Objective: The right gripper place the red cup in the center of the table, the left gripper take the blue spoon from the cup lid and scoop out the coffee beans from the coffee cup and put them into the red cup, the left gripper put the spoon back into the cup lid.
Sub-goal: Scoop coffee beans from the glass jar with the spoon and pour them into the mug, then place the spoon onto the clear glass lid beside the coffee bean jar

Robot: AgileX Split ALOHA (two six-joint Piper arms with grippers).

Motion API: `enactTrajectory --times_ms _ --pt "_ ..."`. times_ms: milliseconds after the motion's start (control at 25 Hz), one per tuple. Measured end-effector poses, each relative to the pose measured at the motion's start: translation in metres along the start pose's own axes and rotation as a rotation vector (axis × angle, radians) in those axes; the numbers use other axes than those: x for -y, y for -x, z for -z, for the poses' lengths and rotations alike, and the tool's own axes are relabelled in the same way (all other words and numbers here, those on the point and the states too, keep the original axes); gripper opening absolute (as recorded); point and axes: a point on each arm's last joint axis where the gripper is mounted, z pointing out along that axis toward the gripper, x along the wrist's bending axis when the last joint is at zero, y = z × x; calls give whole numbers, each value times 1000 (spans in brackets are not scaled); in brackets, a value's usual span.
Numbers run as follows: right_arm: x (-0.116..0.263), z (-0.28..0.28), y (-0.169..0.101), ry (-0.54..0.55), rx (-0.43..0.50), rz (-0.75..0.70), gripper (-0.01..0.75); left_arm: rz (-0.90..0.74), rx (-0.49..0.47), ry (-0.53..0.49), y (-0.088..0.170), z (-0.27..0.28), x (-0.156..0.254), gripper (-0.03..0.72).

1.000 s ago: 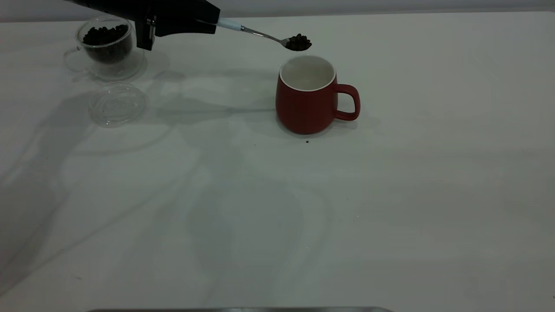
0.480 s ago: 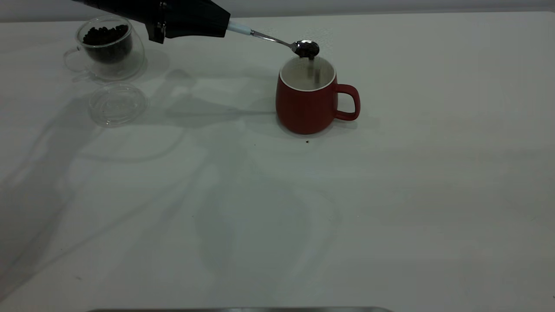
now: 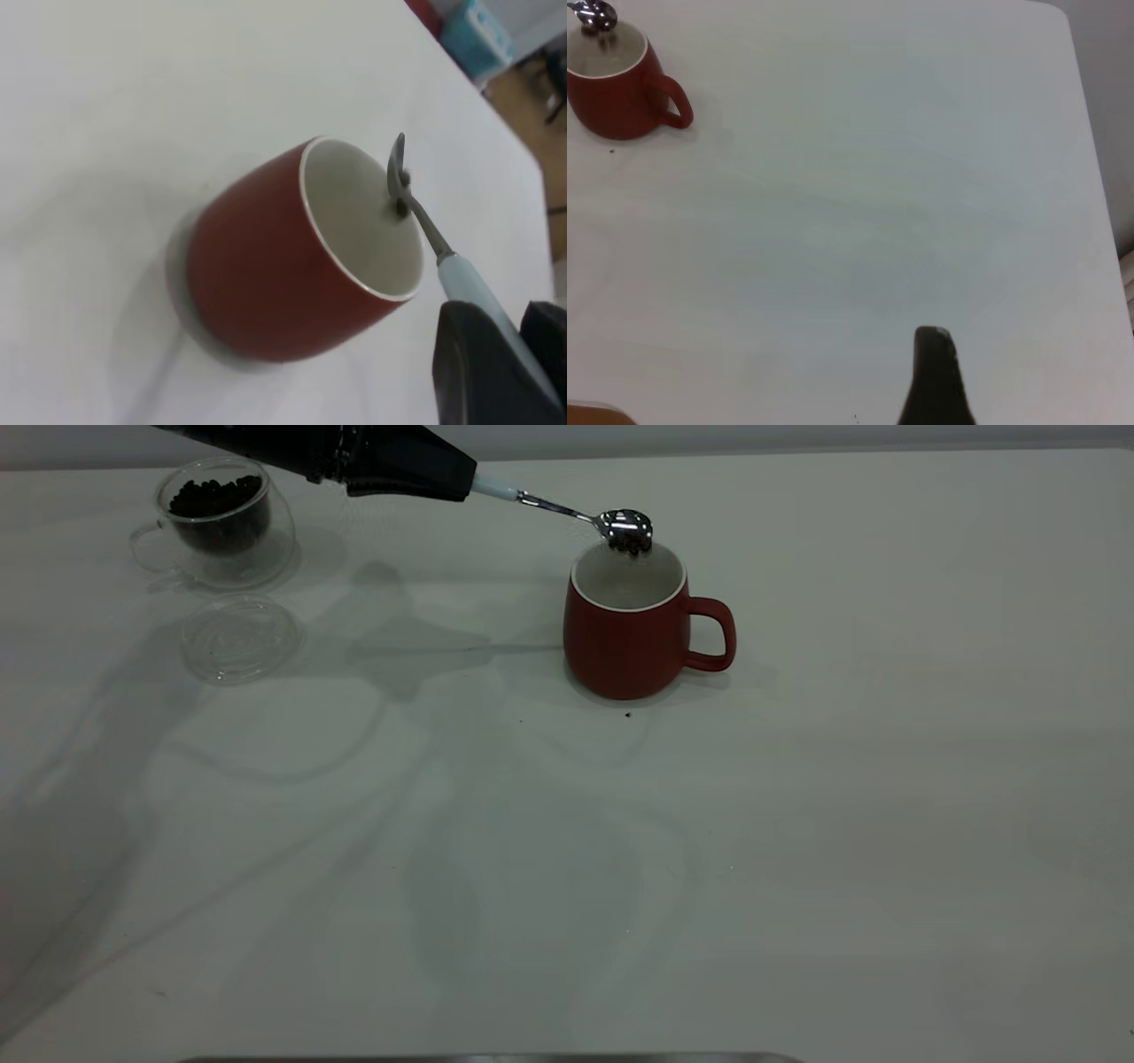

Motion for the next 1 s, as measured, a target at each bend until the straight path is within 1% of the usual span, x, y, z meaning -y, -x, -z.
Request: enactTrajectory --times_ms 160,280,400,520,680,840,1000 --pt "0 0 0 0 0 0 590 -102 1 0 0 -1 0 124" --pt "0 0 0 0 0 0 590 -106 1 22 1 -1 -2 124" --pt "0 0 0 0 0 0 590 18 17 90 1 1 -8 124" --pt "0 0 0 0 0 0 590 239 49 118 0 11 -9 124" --pt "0 0 0 0 0 0 590 448 16 142 -12 44 -4 124" --pt "0 0 0 0 0 0 590 509 -24 161 -15 77 -4 124" --pt "0 0 0 0 0 0 590 553 -58 179 -3 103 0 124"
